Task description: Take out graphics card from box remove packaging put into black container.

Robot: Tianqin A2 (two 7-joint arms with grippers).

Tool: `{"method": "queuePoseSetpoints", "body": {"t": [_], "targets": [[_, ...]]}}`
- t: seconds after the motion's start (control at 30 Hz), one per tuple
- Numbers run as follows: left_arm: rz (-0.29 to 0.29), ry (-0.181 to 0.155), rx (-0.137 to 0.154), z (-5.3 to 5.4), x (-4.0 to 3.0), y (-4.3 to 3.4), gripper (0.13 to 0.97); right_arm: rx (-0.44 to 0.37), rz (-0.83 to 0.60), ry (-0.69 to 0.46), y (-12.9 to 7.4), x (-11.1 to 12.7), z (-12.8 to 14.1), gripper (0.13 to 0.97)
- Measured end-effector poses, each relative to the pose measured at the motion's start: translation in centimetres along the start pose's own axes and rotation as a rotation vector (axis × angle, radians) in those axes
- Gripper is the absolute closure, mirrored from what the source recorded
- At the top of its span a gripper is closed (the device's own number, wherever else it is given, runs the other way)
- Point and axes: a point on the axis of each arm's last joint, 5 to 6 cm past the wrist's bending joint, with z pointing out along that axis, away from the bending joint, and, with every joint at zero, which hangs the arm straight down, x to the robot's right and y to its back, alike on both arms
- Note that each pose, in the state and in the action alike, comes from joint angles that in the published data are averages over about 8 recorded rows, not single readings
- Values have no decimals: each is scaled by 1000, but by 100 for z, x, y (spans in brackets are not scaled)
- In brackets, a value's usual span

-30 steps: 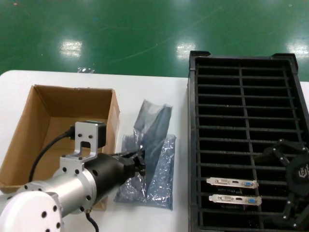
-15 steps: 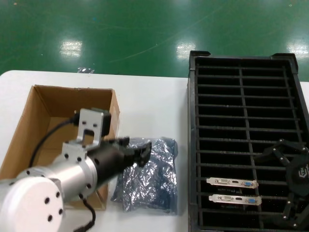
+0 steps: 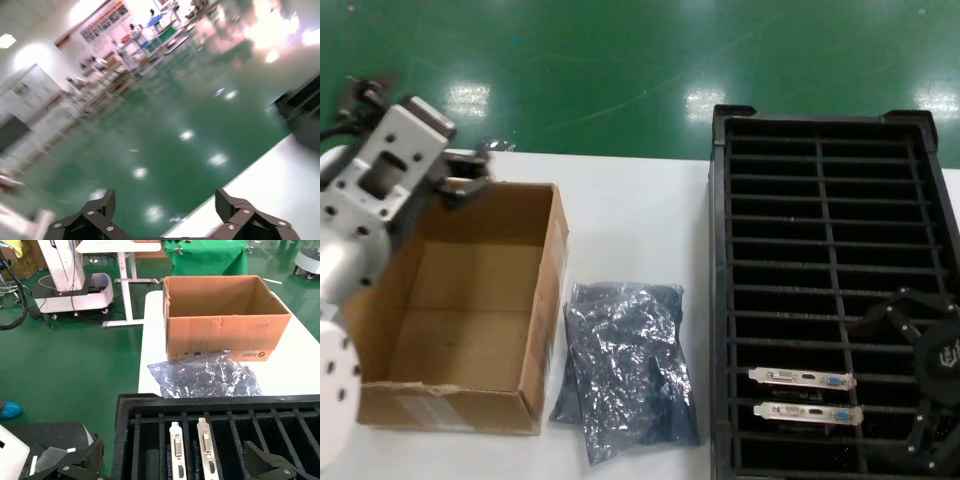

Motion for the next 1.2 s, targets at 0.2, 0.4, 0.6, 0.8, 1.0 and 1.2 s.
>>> {"method": "queuePoseSetpoints", "body": {"t": [0.2,0.4,0.6,0.8,1.0,1.2], "targets": [[27,18,37,28,40,58,388,36,2,42,15,-27,130,130],[13,78,97,73,152,142,293,96,11,115,38,-81,332,130],[-11,130,160,110,270,247,215,160,32,201,65,-157,543,130],[-48,168,216,135,385,361,152,221,63,292,95,-247,736,130],[-97,192,262,149,493,486,139,277,106,387,130,-351,908,130],[-155,201,295,151,596,621,132,325,159,486,169,-468,1060,130]]}}
